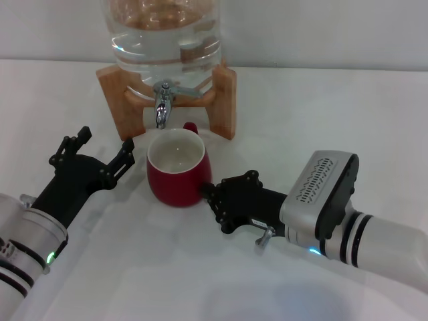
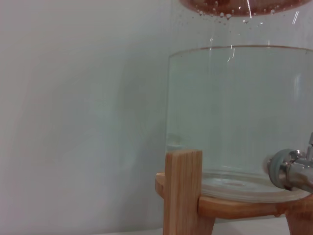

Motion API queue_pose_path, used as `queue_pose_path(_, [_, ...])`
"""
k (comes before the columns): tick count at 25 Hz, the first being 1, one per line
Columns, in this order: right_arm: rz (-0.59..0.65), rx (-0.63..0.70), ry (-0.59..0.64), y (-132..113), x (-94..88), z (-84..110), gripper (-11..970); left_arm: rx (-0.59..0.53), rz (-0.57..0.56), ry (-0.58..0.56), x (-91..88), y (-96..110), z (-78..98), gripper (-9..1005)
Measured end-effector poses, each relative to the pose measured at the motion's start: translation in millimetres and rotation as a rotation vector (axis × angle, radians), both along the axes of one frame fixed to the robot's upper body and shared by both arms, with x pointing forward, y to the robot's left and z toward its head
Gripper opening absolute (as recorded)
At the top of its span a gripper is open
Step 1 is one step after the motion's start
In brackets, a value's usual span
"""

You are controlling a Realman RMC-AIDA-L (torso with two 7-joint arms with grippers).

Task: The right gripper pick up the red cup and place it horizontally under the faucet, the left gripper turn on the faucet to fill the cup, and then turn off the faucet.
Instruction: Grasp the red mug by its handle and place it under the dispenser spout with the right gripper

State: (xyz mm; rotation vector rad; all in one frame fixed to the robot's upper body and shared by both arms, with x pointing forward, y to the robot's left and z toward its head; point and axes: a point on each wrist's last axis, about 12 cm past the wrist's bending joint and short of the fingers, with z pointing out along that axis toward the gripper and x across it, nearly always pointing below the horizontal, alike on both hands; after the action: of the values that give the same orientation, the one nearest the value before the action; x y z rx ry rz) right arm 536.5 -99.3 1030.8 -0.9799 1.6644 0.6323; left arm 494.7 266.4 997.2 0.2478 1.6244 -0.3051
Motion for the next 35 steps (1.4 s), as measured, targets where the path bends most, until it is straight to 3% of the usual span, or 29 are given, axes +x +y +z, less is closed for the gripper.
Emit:
queue_pose_path(19, [-0.044,0.011,0.019,-0.9,7.2,2.8,82,0.001,-0.002,-0.001,1.1,-0.6,0.4,886])
queue_pose_path(35, [-0.007,0.005,0.011,3.6,3.4,3.1,91,0.002,-0.010,0.000,0.6,-2.0,0.1,886])
